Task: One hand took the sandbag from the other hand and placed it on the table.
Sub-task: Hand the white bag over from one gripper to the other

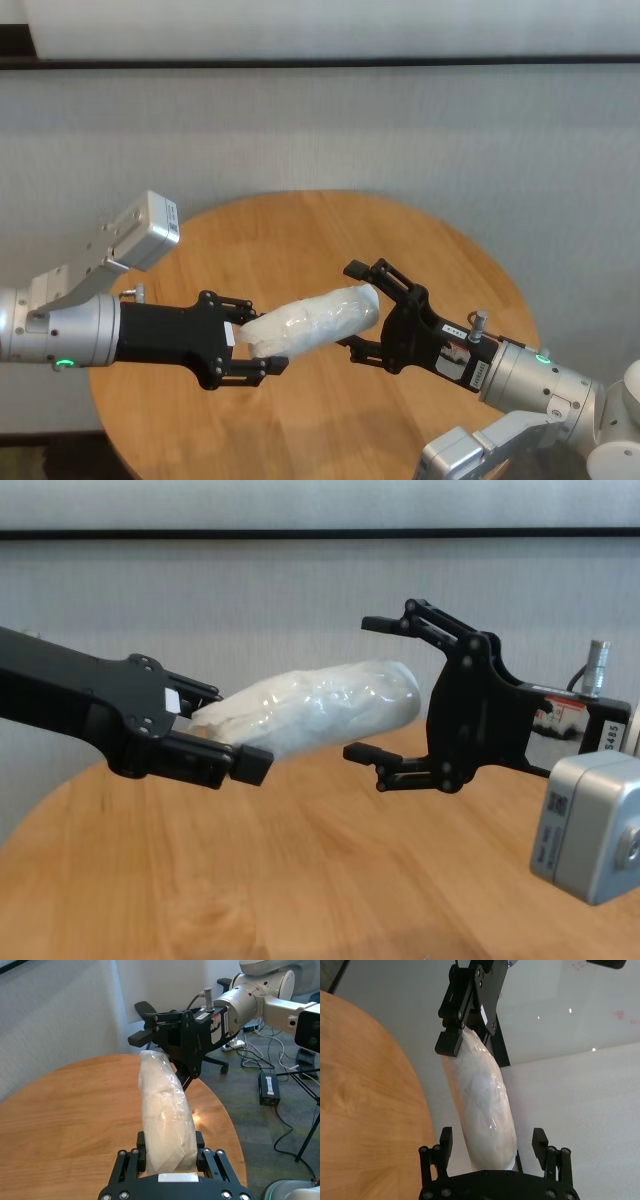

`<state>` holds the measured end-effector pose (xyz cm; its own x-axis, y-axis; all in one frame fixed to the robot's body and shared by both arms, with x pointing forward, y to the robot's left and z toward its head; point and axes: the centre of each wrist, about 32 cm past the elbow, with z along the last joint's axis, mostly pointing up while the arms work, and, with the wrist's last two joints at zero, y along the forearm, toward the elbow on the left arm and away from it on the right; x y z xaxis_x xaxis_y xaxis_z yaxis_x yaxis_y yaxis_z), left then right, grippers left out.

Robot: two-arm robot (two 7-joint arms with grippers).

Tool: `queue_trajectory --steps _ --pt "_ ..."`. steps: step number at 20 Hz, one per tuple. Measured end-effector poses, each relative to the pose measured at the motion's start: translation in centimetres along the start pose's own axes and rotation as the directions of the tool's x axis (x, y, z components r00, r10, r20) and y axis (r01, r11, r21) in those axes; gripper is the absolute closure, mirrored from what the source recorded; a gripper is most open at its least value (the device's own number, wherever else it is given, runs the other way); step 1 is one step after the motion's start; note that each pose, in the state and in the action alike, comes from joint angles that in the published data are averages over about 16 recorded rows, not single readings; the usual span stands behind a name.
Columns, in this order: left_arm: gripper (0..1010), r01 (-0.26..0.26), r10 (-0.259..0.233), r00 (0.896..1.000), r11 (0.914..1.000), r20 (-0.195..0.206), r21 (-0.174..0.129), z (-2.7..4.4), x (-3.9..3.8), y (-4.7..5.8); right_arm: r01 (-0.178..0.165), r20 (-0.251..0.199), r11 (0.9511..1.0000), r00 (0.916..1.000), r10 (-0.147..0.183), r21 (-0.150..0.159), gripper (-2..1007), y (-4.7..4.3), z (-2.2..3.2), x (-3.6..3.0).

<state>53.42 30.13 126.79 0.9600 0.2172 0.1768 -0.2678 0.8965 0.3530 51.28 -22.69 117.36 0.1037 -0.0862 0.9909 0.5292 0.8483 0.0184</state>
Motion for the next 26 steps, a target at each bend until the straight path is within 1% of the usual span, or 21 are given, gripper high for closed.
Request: queue_trajectory --steps 6,11,15,23,26 --pt "443 0.000 0.000 1.000 1.0000 0.000 0.000 0.00 0.00 0.00 0.000 0.000 1.0000 1.0000 0.000 0.000 46 0.00 0.00 -0.01" --pt "443 0.000 0.000 1.000 1.0000 0.000 0.000 0.00 0.00 0.00 0.000 0.001 1.0000 1.0000 0.000 0.000 129 0.00 0.00 -0.01" --pt "442 0.000 0.000 1.000 1.0000 0.000 0.000 0.00 0.00 0.00 0.000 0.001 1.0000 1.0000 0.000 0.000 240 0.00 0.00 -0.01" --pt "443 0.000 0.000 1.000 1.0000 0.000 0.000 0.00 0.00 0.00 0.000 0.001 1.0000 1.0000 0.000 0.000 505 0.00 0.00 -0.01" --pt "443 0.000 0.000 1.000 1.0000 0.000 0.000 0.00 0.00 0.00 0.000 0.001 1.0000 1.0000 0.000 0.000 581 0.00 0.00 -0.01"
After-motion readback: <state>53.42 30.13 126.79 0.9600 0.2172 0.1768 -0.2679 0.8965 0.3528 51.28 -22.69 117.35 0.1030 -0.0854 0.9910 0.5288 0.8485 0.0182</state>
